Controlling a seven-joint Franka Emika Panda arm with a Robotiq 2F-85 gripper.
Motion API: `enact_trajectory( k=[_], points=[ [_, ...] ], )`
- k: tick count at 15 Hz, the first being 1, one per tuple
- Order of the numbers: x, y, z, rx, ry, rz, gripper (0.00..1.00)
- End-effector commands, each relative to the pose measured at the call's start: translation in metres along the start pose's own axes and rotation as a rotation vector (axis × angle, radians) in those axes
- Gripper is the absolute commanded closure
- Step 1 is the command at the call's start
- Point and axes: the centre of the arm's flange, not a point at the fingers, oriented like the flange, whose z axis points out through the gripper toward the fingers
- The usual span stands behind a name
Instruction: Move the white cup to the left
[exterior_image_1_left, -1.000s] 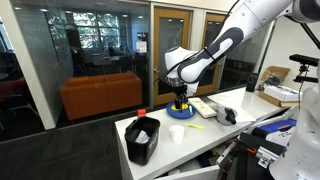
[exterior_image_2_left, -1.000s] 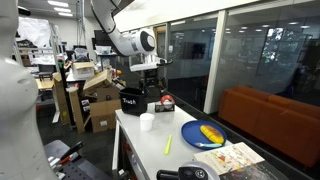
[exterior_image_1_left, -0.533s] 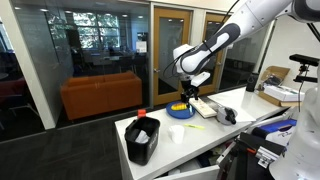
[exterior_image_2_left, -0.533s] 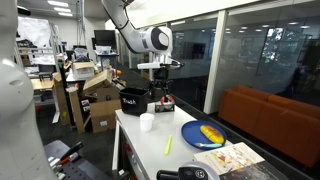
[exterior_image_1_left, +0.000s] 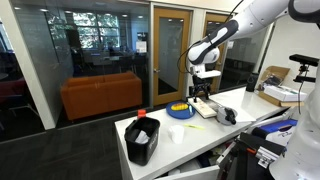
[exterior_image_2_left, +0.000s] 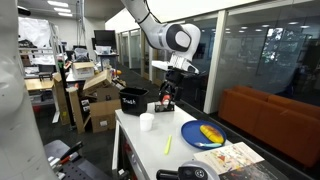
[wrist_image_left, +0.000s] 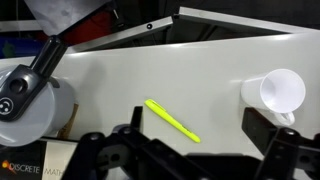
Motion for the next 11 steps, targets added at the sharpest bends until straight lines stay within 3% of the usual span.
enact_trajectory(
  k=[1,3,11],
  points=[
    [-0.0030,0.0138,-0.0100,0.077,-0.003,0.018,0.00],
    [0.0014,0.0137,-0.0059,0.046,0.006,0.021,0.00],
    [0.0001,0.0164,-0.0103,0.051,0.014,0.019,0.00]
  ],
)
